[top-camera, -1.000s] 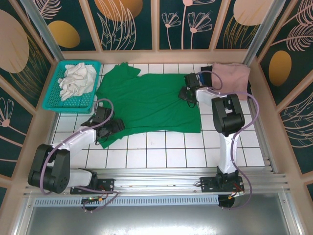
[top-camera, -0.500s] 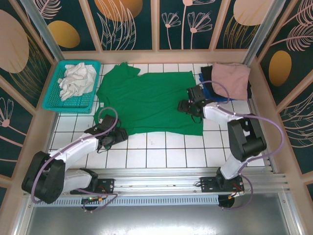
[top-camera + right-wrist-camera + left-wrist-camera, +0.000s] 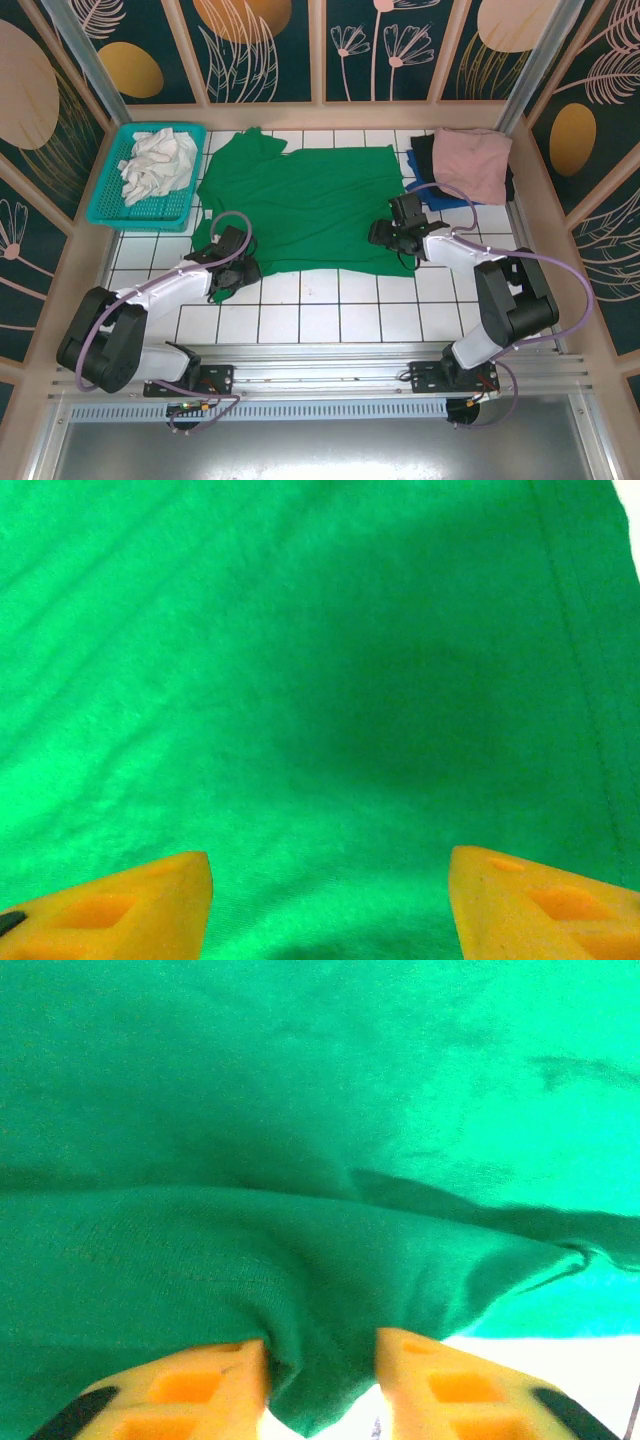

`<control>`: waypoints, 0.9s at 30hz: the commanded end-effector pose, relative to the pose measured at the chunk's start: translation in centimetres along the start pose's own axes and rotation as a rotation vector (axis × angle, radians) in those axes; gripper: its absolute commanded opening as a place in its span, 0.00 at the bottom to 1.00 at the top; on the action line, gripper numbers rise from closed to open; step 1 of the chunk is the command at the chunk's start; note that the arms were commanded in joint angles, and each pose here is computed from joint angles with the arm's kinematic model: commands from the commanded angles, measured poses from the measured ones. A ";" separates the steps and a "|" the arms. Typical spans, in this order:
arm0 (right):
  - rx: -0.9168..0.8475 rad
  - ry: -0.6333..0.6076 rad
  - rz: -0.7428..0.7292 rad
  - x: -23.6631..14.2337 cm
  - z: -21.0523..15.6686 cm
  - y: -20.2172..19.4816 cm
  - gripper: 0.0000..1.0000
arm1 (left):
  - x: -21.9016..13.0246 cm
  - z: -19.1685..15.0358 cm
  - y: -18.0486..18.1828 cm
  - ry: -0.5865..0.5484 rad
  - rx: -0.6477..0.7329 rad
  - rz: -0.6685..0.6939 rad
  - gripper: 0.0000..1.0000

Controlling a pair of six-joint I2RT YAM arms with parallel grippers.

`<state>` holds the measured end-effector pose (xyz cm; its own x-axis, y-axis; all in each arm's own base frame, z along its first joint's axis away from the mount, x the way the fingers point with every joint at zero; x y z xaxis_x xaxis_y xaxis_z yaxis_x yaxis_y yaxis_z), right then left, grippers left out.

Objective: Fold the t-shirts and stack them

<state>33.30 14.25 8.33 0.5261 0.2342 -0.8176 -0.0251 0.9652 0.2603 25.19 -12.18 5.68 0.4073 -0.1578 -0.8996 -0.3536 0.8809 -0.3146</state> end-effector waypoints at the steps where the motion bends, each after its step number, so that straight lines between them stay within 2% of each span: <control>1: 0.017 -0.024 0.025 -0.5 -0.1 0.0 0.64 | 0.2 0.1 -1.1 0.006 0.011 -0.025 0.30; 4: 0.016 -0.027 0.019 -0.7 -0.5 -0.3 0.64 | 0.4 -0.1 -1.0 0.014 0.015 -0.014 0.24; 8: 0.020 -0.031 0.012 -1.2 -0.9 -0.8 0.64 | -1.1 0.0 -1.8 -0.003 0.027 -0.025 0.01; 11: 0.031 -0.021 0.008 -1.9 -1.4 -1.0 0.64 | -2.9 -0.6 -3.1 -0.019 0.052 -0.019 0.00; 15: 0.060 0.000 0.008 -3.0 -2.7 -1.4 0.64 | -4.0 -3.4 -3.7 0.004 0.074 0.027 0.00; 18: 0.074 0.011 0.023 -3.2 -4.0 -1.5 0.64 | -3.9 -6.0 -3.1 0.034 0.031 0.042 0.00; 22: 0.080 0.054 0.000 -2.3 -5.7 -2.4 0.64 | -4.0 -9.1 -3.4 0.064 -0.026 -0.024 0.01; 27: 0.085 0.075 -0.051 -1.2 -6.3 -3.3 0.63 | -4.1 -11.0 -2.5 0.103 -0.048 -0.057 0.12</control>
<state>27.61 11.92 6.05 0.4711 0.2258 -0.8527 0.0410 0.9600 0.2768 15.72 -19.17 6.92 0.3361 -0.2419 -0.9102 -0.2975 0.8897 -0.3463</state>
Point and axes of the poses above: each hand's point on the last joint's axis, 136 mm out from that joint toward the fingers, its own x axis out along the fingers, its own y axis along the line the jaws close on, z = x × y, the point moved 3 cm from there along -x, back along the fingers, and after that the axes turned 7 degrees about -x, right-handed, at the moved point
